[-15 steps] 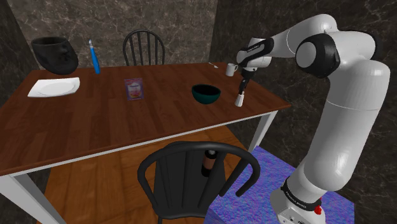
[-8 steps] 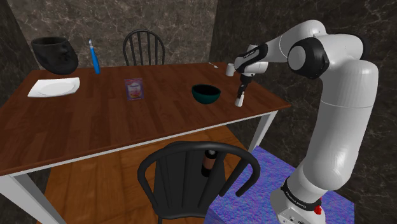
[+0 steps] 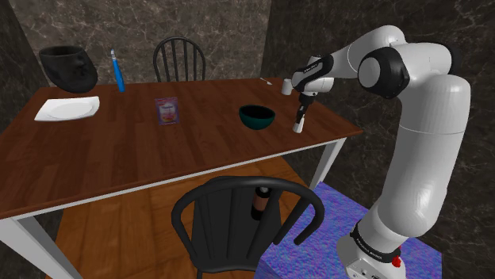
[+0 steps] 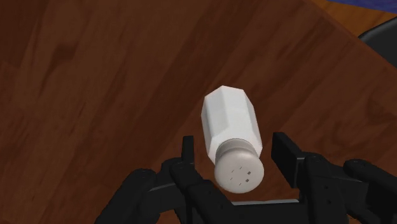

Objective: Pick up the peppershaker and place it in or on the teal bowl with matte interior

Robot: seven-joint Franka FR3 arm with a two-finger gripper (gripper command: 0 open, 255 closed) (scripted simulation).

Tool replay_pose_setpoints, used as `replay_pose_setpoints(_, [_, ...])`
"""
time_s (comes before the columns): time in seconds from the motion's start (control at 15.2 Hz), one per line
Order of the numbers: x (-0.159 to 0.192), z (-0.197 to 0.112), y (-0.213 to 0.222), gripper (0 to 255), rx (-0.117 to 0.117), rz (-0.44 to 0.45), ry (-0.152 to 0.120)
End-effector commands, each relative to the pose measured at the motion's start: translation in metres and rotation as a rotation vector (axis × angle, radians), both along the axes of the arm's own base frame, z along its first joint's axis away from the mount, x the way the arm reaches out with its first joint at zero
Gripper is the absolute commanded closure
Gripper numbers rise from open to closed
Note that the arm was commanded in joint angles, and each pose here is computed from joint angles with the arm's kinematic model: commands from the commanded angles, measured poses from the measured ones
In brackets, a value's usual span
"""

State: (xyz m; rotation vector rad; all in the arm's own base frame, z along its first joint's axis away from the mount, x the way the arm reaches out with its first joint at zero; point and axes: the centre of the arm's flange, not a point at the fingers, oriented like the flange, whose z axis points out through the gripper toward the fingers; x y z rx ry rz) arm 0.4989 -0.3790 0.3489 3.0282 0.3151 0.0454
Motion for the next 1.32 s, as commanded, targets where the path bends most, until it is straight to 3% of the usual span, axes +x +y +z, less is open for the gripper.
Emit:
replay_pose_setpoints(0.0, [0.000, 0.000, 0.000, 255, 0.000, 0.000, 0.000])
replay_pose_setpoints(0.53, [0.000, 0.000, 0.000, 255, 0.000, 0.000, 0.000])
replay_pose_setpoints(1.25, [0.000, 0.058, 0.000, 255, 0.000, 0.000, 0.000])
